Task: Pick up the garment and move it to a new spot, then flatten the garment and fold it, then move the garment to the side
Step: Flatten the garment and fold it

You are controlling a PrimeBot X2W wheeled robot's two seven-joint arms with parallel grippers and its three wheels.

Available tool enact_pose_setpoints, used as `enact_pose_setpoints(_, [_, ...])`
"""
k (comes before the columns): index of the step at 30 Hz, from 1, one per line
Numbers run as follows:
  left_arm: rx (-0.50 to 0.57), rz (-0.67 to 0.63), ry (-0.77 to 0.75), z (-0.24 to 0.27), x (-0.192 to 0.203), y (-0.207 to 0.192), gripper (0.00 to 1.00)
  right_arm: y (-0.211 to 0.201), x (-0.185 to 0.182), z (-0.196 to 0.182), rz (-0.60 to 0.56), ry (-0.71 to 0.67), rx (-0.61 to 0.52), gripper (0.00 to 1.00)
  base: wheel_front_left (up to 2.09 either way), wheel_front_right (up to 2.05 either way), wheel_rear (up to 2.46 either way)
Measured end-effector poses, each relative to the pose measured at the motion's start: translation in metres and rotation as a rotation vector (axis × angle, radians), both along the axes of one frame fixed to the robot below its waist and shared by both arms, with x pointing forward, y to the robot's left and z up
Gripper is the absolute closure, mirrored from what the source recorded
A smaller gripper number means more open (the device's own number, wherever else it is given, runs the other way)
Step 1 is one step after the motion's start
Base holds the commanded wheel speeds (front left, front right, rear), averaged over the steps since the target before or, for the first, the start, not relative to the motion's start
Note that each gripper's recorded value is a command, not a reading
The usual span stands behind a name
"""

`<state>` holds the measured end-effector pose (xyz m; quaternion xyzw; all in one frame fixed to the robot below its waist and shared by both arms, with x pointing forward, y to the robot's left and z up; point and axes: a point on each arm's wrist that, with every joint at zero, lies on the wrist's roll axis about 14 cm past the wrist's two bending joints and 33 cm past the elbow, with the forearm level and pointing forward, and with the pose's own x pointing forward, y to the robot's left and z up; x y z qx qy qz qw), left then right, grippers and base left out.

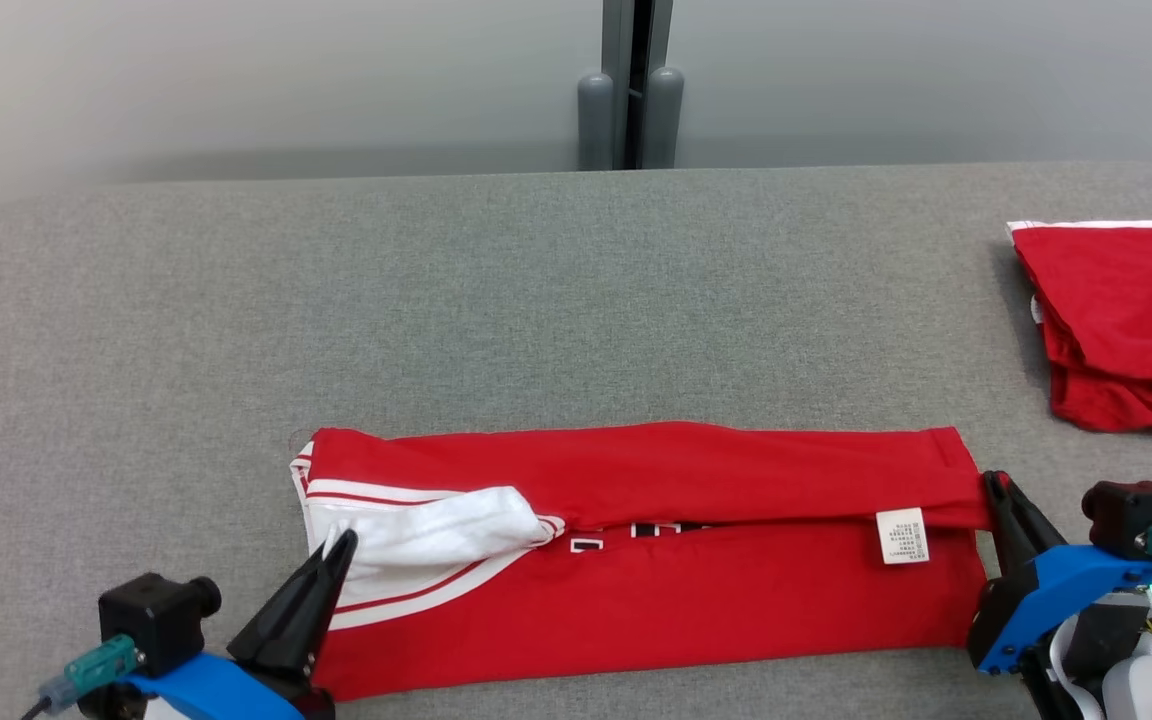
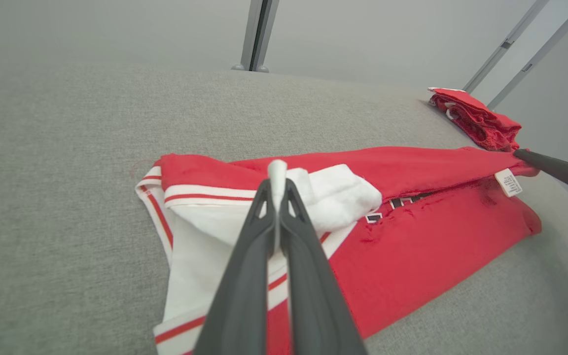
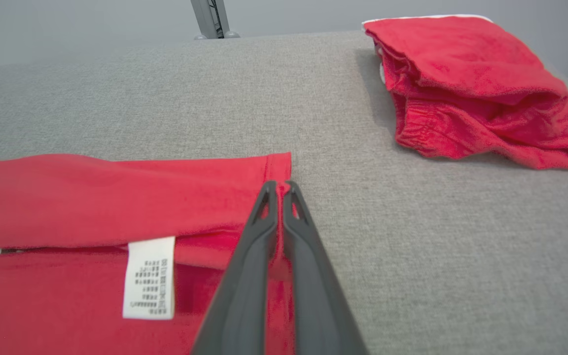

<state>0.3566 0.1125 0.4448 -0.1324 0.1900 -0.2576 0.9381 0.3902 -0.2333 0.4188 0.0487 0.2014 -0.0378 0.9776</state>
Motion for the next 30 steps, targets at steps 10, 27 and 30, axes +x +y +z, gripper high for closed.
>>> enact_pose_setpoints(10, [-0.045, 0.168, -0.030, -0.006, -0.003, 0.029, 0.00, -0.020, -0.014, 0.007, -0.090, -0.068, -0.014, 0.00, 0.00, 0.00, 0.00])
enact_pose_setpoints(27, [0.054, 0.455, -0.214, 0.019, 0.031, 0.068, 0.00, 0.005, -0.014, -0.030, -0.035, 0.026, 0.026, 0.00, 0.00, 0.00, 0.00])
enact_pose_setpoints(30, [0.072, 0.484, -0.214, 0.017, 0.032, 0.077, 0.00, 0.012, -0.014, -0.043, -0.013, 0.065, 0.027, 0.00, 0.00, 0.00, 0.00])
